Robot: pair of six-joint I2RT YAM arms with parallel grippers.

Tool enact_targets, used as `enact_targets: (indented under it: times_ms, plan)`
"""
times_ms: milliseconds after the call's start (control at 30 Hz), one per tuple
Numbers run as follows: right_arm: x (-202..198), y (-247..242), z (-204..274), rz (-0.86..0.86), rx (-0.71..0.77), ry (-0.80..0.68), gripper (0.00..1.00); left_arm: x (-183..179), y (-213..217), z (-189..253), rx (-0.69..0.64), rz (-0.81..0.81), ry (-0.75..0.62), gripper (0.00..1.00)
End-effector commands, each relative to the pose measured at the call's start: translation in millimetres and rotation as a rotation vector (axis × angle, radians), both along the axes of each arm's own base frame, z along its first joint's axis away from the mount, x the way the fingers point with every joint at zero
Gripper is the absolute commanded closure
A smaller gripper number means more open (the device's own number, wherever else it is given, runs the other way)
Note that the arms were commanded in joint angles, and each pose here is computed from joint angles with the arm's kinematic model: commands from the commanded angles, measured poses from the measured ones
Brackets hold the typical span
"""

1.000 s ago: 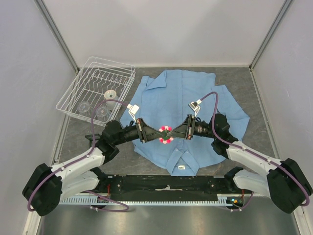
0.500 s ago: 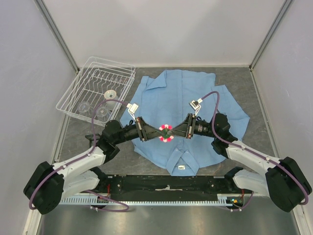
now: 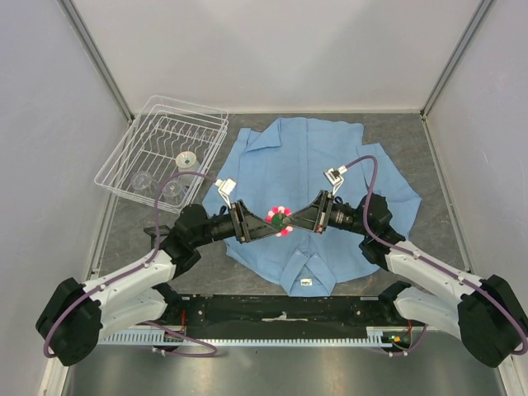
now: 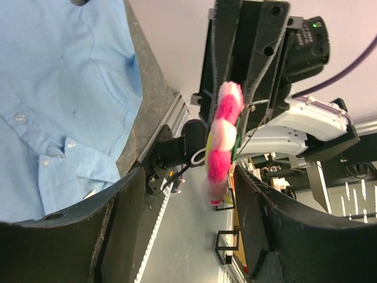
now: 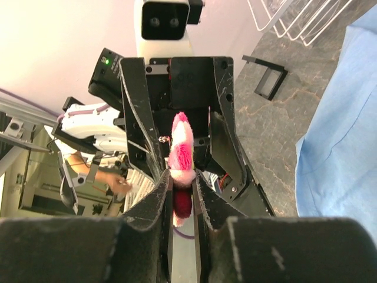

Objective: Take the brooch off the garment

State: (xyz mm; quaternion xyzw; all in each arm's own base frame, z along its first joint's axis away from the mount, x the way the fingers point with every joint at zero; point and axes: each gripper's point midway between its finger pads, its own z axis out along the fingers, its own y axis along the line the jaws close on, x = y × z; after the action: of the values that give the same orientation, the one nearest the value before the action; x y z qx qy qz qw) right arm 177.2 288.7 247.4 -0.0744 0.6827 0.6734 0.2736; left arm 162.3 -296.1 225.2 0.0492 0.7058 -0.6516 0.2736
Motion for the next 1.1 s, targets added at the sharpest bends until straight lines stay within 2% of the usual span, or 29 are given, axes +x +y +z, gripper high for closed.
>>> enact_targets:
  times_ms: [0, 100, 267, 467, 567, 800, 1067]
  plan:
    - [12, -4, 8, -0.092, 0.003, -0.025, 1.00, 6, 0, 11, 0.045, 0.045, -0.072, 0.33]
    - [16, -5, 4, -0.121, -0.020, -0.022, 1.00, 9, 3, 11, 0.048, 0.077, -0.077, 0.34]
    - [17, -3, 0, -0.138, -0.058, -0.018, 1.00, 8, -5, 23, 0.041, 0.068, -0.115, 0.27]
    - [13, -1, 3, -0.140, -0.056, -0.023, 1.00, 12, -11, 25, 0.055, 0.095, -0.139, 0.25]
    - [12, -1, 4, -0.138, -0.053, -0.026, 1.00, 13, -13, 24, 0.055, 0.093, -0.135, 0.29]
    - [7, -1, 9, -0.131, -0.032, -0.039, 1.00, 14, -13, 21, 0.041, 0.102, -0.121, 0.45]
    - [3, -1, 6, -0.116, -0.033, -0.046, 1.00, 13, -13, 21, 0.016, 0.103, -0.110, 0.48]
